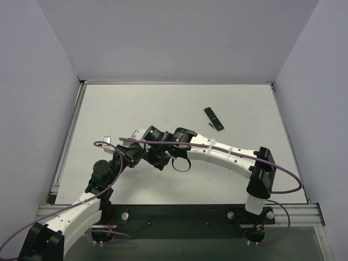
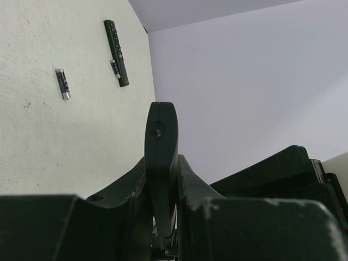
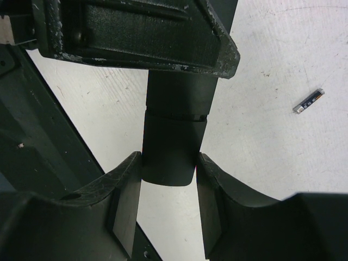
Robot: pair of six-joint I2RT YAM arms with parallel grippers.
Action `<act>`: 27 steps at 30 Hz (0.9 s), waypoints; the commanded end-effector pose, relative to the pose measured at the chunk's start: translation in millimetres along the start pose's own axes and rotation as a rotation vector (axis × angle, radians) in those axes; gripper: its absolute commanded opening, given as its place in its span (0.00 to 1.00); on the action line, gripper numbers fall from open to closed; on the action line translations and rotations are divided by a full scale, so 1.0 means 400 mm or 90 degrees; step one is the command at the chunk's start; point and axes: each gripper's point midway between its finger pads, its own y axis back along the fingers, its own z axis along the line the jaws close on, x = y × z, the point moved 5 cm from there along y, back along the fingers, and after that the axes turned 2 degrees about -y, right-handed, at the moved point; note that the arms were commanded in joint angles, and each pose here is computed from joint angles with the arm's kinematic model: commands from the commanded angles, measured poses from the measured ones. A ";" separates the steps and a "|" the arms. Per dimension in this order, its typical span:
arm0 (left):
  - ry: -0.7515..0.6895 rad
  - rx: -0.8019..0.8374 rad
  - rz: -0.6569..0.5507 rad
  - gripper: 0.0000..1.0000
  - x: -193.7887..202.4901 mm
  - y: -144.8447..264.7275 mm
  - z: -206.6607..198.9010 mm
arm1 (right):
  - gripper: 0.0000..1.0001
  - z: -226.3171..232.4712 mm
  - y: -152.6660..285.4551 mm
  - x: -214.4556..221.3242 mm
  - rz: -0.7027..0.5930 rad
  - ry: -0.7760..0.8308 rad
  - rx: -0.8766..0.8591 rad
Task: Load the batteries into the remote control
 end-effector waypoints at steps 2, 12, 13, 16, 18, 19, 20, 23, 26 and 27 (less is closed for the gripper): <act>0.012 0.100 -0.017 0.00 -0.016 0.001 -0.093 | 0.37 0.008 0.013 0.003 0.016 0.002 -0.006; 0.013 0.096 -0.014 0.00 -0.014 0.000 -0.089 | 0.45 0.007 0.026 -0.009 0.006 0.005 -0.006; 0.014 0.096 -0.013 0.00 -0.013 0.000 -0.087 | 0.46 0.007 0.028 -0.011 0.005 0.005 -0.006; 0.013 0.096 -0.013 0.00 -0.014 0.000 -0.088 | 0.50 0.005 0.033 -0.017 0.002 0.006 -0.006; 0.013 0.094 -0.012 0.00 -0.013 -0.001 -0.086 | 0.53 0.008 0.038 -0.019 -0.001 0.007 -0.007; 0.013 0.094 -0.011 0.00 -0.013 -0.001 -0.086 | 0.55 0.008 0.043 -0.024 -0.006 0.007 -0.007; 0.014 0.091 -0.010 0.00 -0.012 -0.001 -0.083 | 0.57 0.008 0.051 -0.029 -0.013 0.009 -0.008; 0.014 0.088 -0.008 0.00 -0.011 -0.002 -0.080 | 0.67 0.013 0.074 -0.043 -0.031 0.016 -0.012; 0.014 0.085 0.000 0.00 -0.007 -0.004 -0.079 | 0.76 0.016 0.100 -0.054 -0.052 0.025 -0.017; 0.014 0.085 0.003 0.00 -0.006 -0.004 -0.078 | 0.77 0.016 0.107 -0.056 -0.058 0.028 -0.019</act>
